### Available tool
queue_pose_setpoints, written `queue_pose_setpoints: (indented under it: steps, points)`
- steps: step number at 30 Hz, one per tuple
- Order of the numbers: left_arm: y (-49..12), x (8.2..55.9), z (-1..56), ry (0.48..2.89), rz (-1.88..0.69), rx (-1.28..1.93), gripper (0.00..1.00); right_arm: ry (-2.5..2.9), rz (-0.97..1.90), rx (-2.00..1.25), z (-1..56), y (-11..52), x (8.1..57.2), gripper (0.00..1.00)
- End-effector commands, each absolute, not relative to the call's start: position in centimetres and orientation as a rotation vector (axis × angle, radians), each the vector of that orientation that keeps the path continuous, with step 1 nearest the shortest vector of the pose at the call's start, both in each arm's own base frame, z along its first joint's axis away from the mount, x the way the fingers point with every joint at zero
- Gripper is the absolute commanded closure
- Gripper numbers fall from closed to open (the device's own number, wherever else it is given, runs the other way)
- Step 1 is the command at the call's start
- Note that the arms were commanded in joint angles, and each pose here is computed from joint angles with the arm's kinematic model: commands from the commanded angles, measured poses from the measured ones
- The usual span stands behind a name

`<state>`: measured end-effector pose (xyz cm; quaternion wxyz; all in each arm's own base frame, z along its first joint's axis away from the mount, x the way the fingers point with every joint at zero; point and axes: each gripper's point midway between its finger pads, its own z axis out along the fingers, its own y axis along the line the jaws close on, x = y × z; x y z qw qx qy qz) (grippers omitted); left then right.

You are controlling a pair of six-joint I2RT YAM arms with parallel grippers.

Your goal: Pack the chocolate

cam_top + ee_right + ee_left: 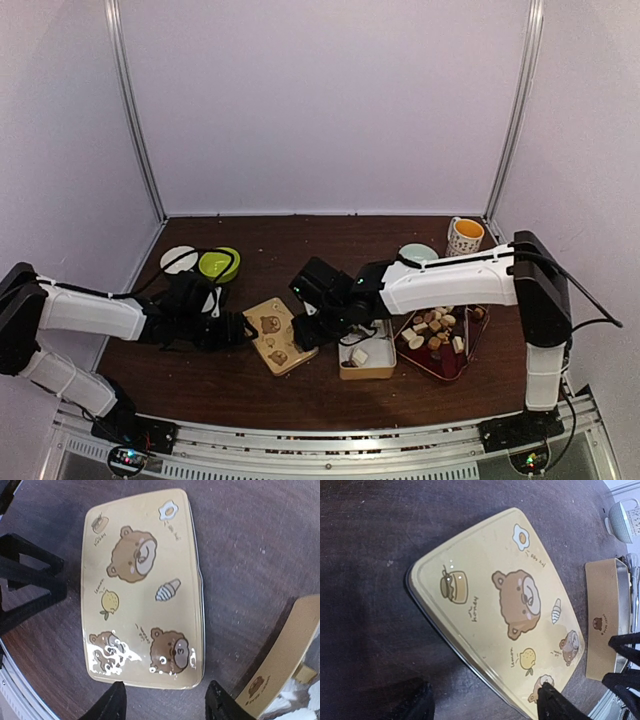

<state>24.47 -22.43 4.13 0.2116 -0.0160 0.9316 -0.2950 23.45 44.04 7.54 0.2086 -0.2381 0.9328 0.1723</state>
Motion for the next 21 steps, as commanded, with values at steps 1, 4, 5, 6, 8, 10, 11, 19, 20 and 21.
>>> queue_pose_setpoints:
  steps: [1, 4, 5, 6, 8, 10, 11, 19, 20, 21]
  points:
    - [-22.7, 24.5, 4.5, 2.558, -0.843, -0.026, 0.28, 2.537, 0.551, -0.602, 8.5, 45.9, 26.1, 0.43]
    - [-23.1, 24.6, 4.6, 2.542, -0.879, -0.03, 0.28, 2.544, 0.545, -0.581, 7.6, 46.5, 27.3, 0.34]
    - [-23.2, 24.6, 4.6, 2.537, -0.888, -0.034, 0.28, 2.542, 0.541, -0.569, 7.4, 46.7, 27.8, 0.31]
    - [-23.3, 24.6, 4.6, 2.536, -0.894, -0.034, 0.28, 2.541, 0.537, -0.557, 7.2, 46.9, 28.3, 0.28]
    - [-23.3, 24.6, 4.4, 2.542, -0.894, -0.035, 0.28, 2.55, 0.53, -0.54, 6.7, 47.2, 28.9, 0.25]
    - [-23.3, 24.7, 4.2, 2.546, -0.892, -0.036, 0.28, 2.562, 0.515, -0.523, 6.1, 47.3, 29.4, 0.22]
    - [-23.4, 24.7, 4.2, 2.546, -0.894, -0.035, 0.28, 2.568, 0.515, -0.522, 5.8, 47.4, 29.5, 0.21]
    - [-23.6, 25.3, 3.7, 2.55, -0.886, -0.064, 0.34, 2.622, 0.657, -0.533, 4.7, 48.9, 28.0, 0.31]
    - [-23.7, 25.4, 3.6, 2.547, -0.894, -0.066, 0.36, 2.628, 0.68, -0.533, 4.7, 48.9, 27.7, 0.34]
    - [-23.8, 25.5, 3.5, 2.549, -0.905, -0.068, 0.37, 2.631, 0.703, -0.528, 4.8, 49.0, 27.5, 0.37]
